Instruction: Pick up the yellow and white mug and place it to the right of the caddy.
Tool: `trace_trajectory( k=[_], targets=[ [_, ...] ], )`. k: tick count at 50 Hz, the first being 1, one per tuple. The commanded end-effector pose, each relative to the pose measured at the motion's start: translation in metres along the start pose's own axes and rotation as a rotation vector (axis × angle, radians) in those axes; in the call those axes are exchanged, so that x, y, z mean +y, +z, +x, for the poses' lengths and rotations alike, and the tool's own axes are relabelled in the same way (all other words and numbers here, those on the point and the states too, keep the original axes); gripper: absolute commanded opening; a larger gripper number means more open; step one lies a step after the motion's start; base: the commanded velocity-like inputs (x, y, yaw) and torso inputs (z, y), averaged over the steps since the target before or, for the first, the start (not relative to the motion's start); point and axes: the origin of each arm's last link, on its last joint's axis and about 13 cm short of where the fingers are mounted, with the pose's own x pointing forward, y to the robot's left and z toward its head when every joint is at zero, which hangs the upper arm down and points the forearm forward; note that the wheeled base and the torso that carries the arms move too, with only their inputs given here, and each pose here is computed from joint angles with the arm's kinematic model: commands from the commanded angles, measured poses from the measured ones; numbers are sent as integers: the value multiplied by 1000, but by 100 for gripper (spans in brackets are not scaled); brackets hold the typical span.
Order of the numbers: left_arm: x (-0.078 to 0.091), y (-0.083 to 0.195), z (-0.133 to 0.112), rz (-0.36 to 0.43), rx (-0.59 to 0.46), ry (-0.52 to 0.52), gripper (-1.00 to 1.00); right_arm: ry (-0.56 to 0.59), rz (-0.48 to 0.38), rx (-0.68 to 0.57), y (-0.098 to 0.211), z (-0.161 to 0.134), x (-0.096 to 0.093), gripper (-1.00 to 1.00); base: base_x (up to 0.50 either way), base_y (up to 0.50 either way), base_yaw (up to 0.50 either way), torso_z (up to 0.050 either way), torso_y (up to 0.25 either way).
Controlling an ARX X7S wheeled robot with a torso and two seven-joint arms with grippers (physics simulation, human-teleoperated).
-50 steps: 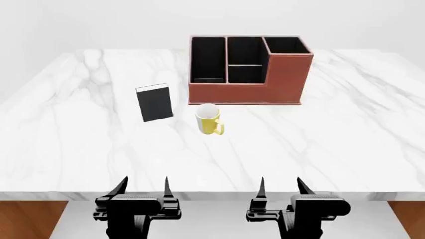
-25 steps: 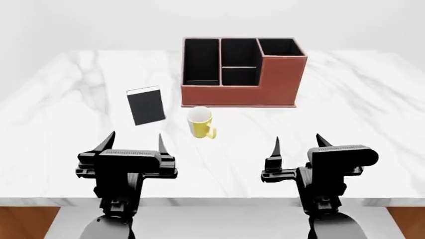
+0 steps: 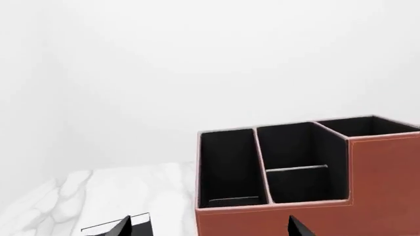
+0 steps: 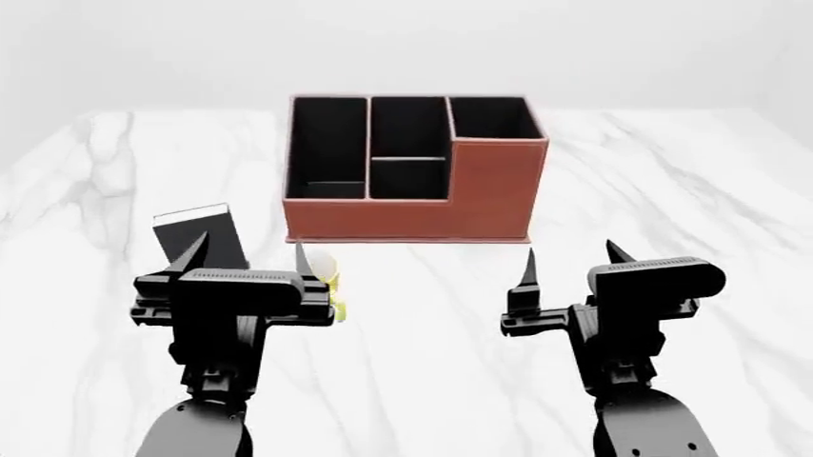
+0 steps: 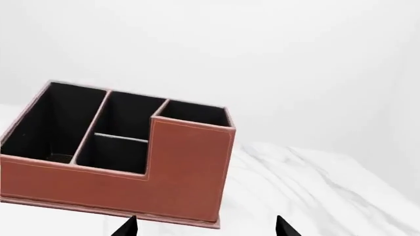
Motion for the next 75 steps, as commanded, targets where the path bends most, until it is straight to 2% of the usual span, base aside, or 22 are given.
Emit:
trace_trajectory(
  k=[1,29,36,49,63,75],
  targets=[
    [2,2,-1,5,-1,5,100,5,0,2,0,1,1,100,473,-203,0,0,0],
    [3,6,-6,10,-14,3,100,6,8,1,0,-1,1,100,485,-158,0,0,1],
    [3,10,-6,8,-24,16,100,32,4,7,-2,-3,3,100,0,0,0,0,2],
    [10,23,-10,42,-27,84,100,304,40,-23,0,-21,19,100,0,0,0,0,0],
    [17,31,-21,63,-22,142,100,477,72,-8,-9,-36,46,100,0,0,0,0,0],
    [22,32,-26,66,-17,165,100,617,48,37,-11,-57,78,100,0,0,0,0,0]
  ],
)
